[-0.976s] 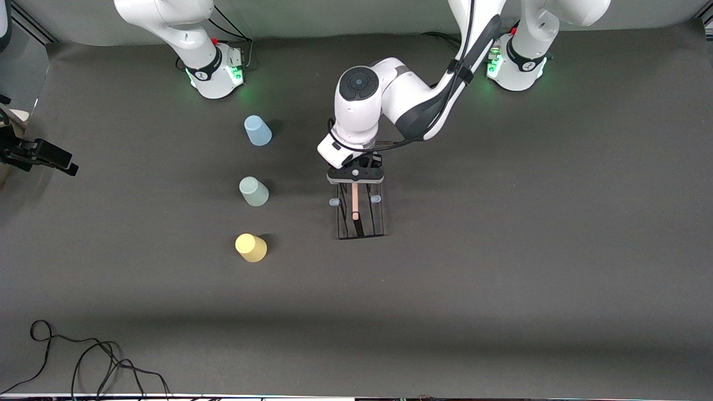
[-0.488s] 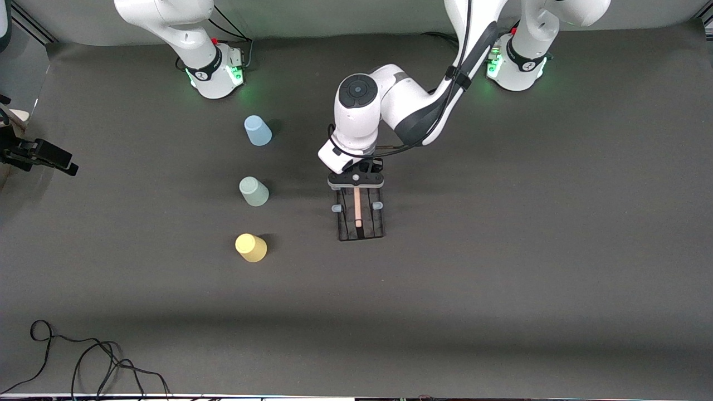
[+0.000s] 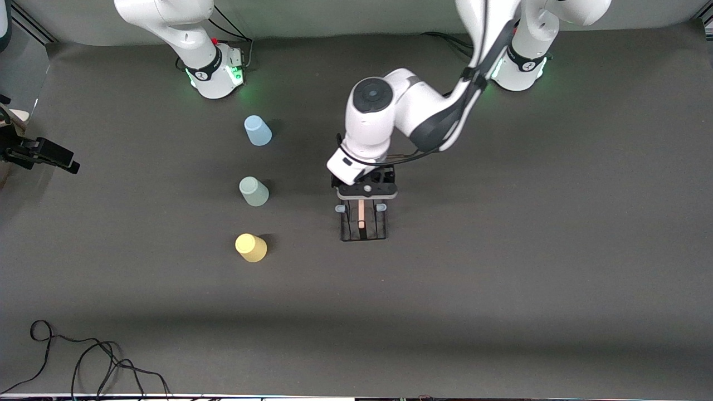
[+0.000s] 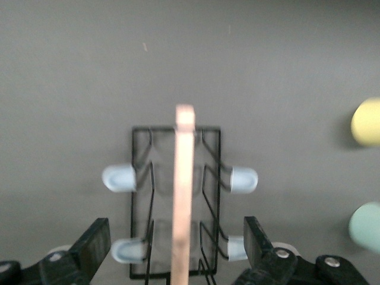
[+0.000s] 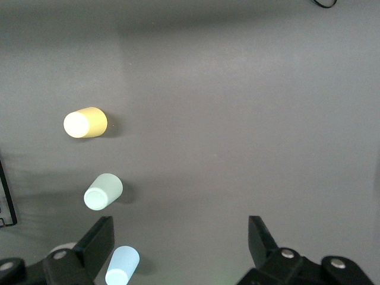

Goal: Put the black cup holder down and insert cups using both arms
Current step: 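Open the left gripper and withdraw while the right gripper reaches the cups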

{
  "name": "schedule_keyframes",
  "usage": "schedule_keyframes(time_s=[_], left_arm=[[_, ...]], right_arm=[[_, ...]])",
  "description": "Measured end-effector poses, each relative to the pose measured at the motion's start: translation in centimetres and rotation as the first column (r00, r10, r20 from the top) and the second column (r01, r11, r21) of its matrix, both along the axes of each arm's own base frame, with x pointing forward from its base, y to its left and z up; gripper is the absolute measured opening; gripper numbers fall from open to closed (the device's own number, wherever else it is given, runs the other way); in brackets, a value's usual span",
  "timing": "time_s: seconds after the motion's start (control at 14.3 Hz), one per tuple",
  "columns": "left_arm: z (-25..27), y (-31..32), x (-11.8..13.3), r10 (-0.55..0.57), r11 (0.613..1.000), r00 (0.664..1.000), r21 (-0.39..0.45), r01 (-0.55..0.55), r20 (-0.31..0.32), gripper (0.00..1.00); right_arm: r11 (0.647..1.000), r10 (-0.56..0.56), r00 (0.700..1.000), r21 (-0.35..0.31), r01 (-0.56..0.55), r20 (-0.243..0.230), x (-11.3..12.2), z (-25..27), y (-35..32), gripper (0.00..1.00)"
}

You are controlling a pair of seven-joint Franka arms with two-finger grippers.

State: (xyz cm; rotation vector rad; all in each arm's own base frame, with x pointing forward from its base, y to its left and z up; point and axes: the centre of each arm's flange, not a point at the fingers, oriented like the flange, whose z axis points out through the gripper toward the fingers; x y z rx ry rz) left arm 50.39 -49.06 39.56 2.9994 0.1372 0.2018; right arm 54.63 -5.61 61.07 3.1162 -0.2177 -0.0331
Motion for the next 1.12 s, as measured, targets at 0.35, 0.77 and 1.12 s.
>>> schedule_keyframes(time_s=[0.35,0.77,1.12], left_arm=[[8.4,8.2,3.7,0.019,0.999,1.0,0.032,-0.02,0.008,1.0],[14.2,22.1,8.6,0.044,0.996,0.999,0.074,-0.045,0.011,1.0],[16.6,36.2,10.8,0.019,0.992,0.999,0.128,-0.014,-0.037,1.0]], right_arm=[[0.999,-0.001,1.0,0.045,0.001,-0.01,-0.3,0.1,0.6,1.0],[0.989,-0.103,0.993,0.098,0.108,-0.059,-0.3,-1.2,6.3,1.0],[0.988,-0.125,0.989,0.085,0.131,-0.076,-0.5,-5.3,12.5,1.0]])
